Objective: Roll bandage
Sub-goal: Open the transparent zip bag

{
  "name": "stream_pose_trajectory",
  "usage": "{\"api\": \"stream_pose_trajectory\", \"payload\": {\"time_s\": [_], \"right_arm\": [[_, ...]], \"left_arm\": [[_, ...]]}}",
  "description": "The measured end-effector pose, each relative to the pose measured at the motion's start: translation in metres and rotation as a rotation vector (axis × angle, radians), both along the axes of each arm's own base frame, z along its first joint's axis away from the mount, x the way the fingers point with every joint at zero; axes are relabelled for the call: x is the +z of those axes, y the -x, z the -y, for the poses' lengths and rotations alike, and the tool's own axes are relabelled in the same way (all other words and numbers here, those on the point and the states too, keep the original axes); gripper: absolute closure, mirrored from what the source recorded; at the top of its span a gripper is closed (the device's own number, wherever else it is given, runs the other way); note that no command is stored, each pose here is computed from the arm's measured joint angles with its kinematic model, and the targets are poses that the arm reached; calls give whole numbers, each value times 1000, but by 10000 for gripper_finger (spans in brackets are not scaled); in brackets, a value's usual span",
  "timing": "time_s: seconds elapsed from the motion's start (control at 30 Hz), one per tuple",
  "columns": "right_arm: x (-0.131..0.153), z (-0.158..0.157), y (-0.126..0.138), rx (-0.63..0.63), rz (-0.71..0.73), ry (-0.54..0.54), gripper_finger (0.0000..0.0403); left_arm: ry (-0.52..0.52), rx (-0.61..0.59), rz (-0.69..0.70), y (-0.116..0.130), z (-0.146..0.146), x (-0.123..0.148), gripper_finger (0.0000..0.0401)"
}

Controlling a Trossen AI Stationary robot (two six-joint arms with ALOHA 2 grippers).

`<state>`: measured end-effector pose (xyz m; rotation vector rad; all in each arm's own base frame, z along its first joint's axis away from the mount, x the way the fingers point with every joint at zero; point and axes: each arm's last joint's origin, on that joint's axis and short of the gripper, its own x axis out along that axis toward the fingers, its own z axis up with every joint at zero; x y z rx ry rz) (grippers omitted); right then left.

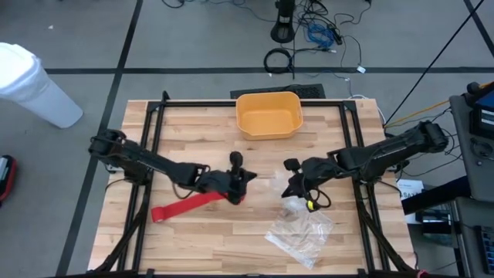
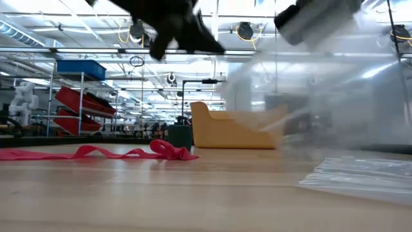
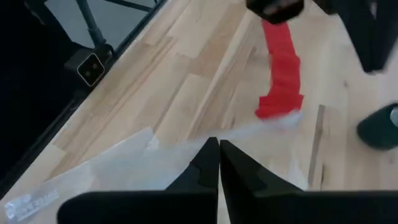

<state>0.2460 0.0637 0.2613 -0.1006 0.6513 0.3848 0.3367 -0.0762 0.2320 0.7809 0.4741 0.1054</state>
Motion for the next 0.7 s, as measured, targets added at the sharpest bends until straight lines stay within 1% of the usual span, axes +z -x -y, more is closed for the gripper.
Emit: {"api": "stream_pose_trajectory", "payload": {"time_s": [0.13,0.2,0.23,0.3,0.37,0.4,0.47,0.57,0.63,0.7], "right_arm": [[2,0,-1,16,32,21,403],[3,1,-2,-12,47,44,403],[4,2,-3,-57,70,63,403],[7,6,-6,-227,109,73,403],[8,9,-11,-421,136,39,403],[5,10,-14,-481,131,21,401],[-6,8,-19,-508,77,1,393],[-34,0,-31,-548,-40,-26,368],[-55,-5,-40,-570,-113,-24,344],[-78,-10,-46,-563,-198,-8,316]], "left_arm": [[29,-61,37,13,18,16,386],[39,-68,26,19,22,19,379],[37,-58,15,21,23,20,374],[30,-15,-24,27,21,19,359],[37,39,-63,29,16,15,341],[39,63,-93,31,13,12,331],[49,97,-137,32,6,8,312],[74,117,-174,33,-3,0,284],[96,96,-209,34,-9,-8,270],[126,69,-230,34,-12,-11,259]]}}
